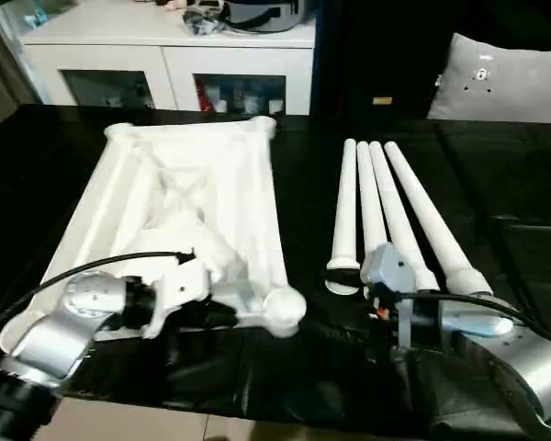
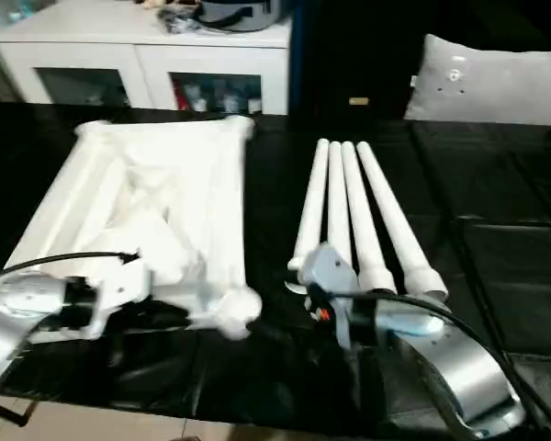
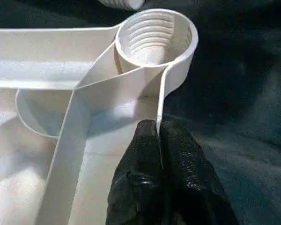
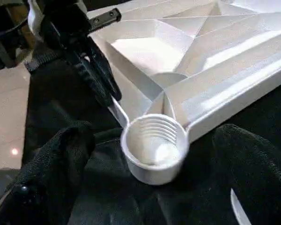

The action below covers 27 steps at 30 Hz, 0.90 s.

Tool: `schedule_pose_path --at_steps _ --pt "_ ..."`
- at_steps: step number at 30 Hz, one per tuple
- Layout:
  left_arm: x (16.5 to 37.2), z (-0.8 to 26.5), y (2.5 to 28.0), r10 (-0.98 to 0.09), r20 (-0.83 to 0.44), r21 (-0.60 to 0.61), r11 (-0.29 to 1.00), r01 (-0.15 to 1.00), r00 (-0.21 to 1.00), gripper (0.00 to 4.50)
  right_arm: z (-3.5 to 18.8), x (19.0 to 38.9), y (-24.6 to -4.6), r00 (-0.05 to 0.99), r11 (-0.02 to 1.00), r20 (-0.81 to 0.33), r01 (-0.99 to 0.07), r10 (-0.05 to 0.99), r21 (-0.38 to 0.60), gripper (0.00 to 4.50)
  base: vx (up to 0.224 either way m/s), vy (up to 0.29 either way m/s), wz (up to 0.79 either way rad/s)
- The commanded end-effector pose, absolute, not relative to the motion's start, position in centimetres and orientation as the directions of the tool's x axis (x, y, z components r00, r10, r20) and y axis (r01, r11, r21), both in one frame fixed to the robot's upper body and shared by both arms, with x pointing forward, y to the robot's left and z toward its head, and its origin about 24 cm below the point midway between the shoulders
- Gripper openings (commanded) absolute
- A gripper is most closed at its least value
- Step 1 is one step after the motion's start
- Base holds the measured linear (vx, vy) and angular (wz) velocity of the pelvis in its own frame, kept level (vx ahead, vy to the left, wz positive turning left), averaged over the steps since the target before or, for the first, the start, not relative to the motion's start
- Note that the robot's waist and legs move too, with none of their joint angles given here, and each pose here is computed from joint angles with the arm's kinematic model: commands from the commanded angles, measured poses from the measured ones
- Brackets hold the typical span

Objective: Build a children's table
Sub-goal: Move table base

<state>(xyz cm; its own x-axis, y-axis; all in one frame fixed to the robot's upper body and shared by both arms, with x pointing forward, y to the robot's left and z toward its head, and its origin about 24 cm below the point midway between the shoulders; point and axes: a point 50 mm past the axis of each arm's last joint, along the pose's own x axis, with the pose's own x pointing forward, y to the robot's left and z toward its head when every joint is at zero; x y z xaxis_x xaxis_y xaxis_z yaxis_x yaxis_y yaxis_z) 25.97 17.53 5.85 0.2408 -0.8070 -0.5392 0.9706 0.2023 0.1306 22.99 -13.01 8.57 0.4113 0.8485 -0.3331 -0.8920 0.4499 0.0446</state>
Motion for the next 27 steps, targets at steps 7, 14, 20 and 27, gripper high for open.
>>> schedule_pose_path --at_steps 7,14,20,27 --pt "27.7 6.5 17.7 -0.799 -0.512 0.220 0.233 0.947 0.315 0.45 10.3 26.1 -12.3 0.604 0.625 -0.195 -0.778 0.773 0.069 4.50 0.000 0.000 0.00" --pt "27.2 7.6 18.2 -0.822 -0.480 0.192 0.244 0.951 0.308 0.97 10.3 30.3 -12.4 0.829 0.851 -0.304 -0.517 0.469 -0.096 4.50 0.000 0.000 0.00" --pt "27.1 9.5 18.2 -0.835 -0.392 0.171 0.347 0.922 0.387 1.46 10.5 33.0 -10.9 0.802 0.903 -0.459 -0.429 0.382 0.003 4.50 0.000 0.000 0.00" --pt "26.3 10.8 17.1 -0.844 -0.356 0.125 0.382 0.916 0.401 1.89 9.8 34.4 -10.4 0.787 0.937 -0.550 -0.349 0.279 -0.024 4.50 0.000 0.000 0.00"
